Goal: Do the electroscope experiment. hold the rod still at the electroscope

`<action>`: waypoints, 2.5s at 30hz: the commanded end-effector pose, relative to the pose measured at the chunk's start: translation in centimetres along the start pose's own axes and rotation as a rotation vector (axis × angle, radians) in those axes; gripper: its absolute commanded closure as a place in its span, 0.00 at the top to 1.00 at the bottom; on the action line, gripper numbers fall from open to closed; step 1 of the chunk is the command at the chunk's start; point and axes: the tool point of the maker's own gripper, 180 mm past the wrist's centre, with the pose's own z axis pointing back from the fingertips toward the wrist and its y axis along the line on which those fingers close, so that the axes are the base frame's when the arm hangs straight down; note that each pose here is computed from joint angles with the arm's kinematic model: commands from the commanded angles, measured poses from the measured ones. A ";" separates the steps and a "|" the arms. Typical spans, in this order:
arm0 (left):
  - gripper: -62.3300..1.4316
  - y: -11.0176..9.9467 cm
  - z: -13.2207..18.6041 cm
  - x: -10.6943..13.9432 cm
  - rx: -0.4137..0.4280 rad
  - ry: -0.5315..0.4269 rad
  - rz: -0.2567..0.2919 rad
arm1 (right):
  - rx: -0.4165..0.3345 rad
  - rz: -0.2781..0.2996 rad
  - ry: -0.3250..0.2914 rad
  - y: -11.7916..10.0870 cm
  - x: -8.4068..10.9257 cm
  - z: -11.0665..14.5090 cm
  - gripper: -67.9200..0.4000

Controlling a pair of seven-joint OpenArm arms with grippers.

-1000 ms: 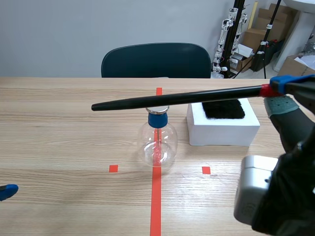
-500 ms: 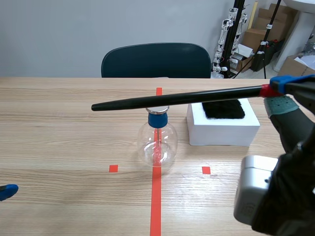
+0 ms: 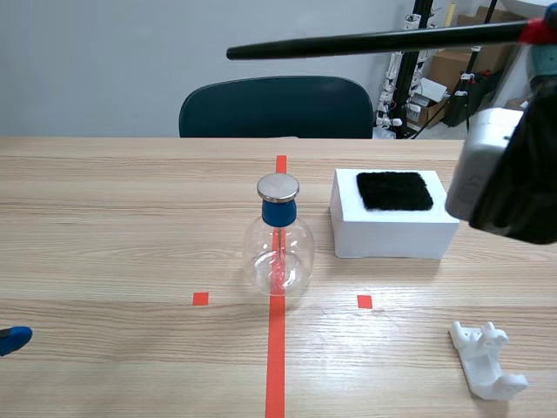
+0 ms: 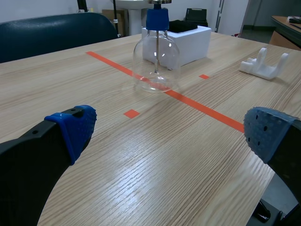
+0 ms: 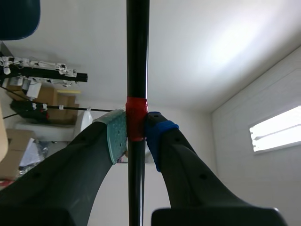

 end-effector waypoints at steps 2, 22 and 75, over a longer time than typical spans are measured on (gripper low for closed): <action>1.00 0.4 -0.2 0.9 0.002 -0.037 -0.014 | -0.018 0.041 0.008 0.4 -0.8 -0.8 0.04; 1.00 0.4 -0.2 0.9 0.002 -0.037 -0.014 | 0.044 0.237 -0.005 5.7 -0.3 -5.9 0.04; 1.00 0.4 -0.2 0.9 0.002 -0.038 -0.014 | 0.083 0.330 -0.023 7.4 -0.2 -5.9 0.04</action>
